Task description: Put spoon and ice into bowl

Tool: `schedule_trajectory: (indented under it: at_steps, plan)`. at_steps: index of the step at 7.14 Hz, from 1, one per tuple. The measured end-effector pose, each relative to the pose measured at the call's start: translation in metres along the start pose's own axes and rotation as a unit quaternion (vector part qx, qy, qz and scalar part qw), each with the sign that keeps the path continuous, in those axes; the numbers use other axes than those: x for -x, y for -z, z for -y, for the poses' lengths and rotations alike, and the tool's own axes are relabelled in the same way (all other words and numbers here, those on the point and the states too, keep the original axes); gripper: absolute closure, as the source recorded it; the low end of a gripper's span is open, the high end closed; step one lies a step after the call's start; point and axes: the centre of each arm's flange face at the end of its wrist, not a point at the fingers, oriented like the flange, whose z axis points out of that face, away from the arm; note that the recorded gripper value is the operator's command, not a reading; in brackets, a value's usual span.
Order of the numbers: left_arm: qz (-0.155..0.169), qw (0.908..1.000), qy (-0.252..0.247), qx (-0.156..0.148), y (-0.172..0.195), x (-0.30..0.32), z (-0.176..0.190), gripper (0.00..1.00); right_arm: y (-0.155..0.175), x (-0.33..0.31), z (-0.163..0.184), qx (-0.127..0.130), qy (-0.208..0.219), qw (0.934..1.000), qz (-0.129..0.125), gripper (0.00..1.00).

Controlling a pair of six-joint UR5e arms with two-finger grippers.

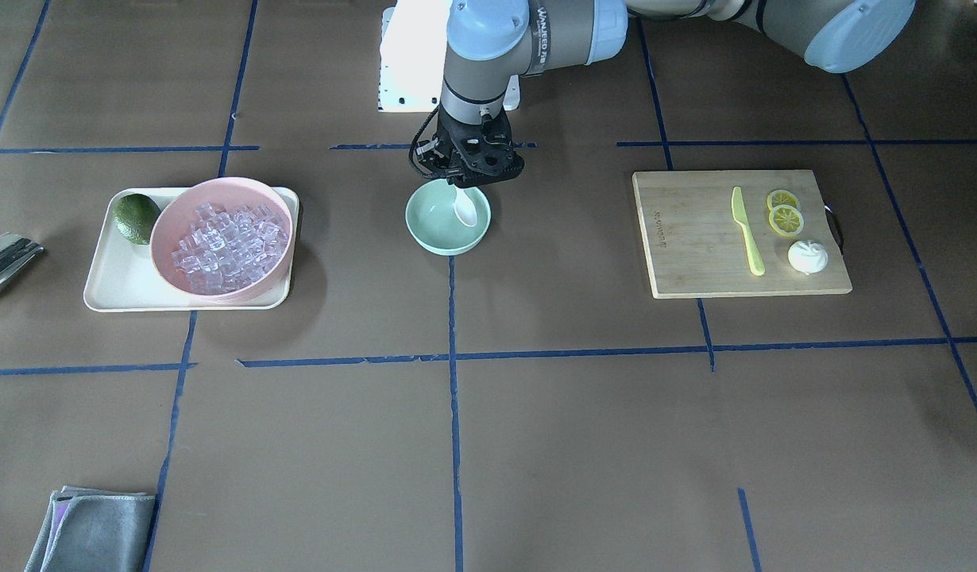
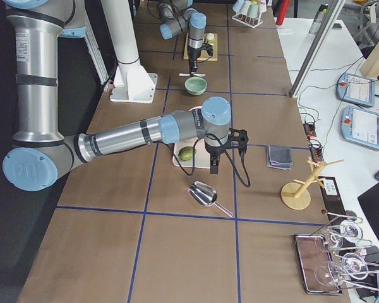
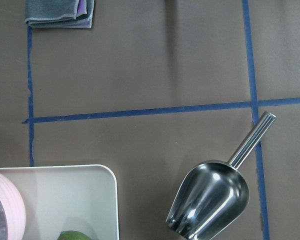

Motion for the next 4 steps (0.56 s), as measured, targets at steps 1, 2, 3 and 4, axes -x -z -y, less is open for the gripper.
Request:
schedule_trajectory:
  at_steps: [1,2,3,4]
  plan:
    - [0.003,1.0000,-0.004,0.003,-0.006,-0.002,-0.002,0.01,0.001,0.014,-0.001,0.000,-0.004,1.0000,0.003,0.00]
    - [0.005,0.9999,-0.014,0.004,-0.009,-0.002,-0.002,0.00,0.002,0.027,0.001,-0.001,-0.006,1.0000,0.006,0.00]
    - [0.005,0.9996,-0.029,0.005,-0.009,-0.002,-0.003,0.00,0.002,0.038,0.002,-0.001,-0.007,0.9999,0.009,0.00]
    - [0.001,0.9992,-0.039,0.004,-0.005,-0.002,-0.005,0.00,0.002,0.051,0.002,-0.001,-0.007,0.9999,0.013,0.00]
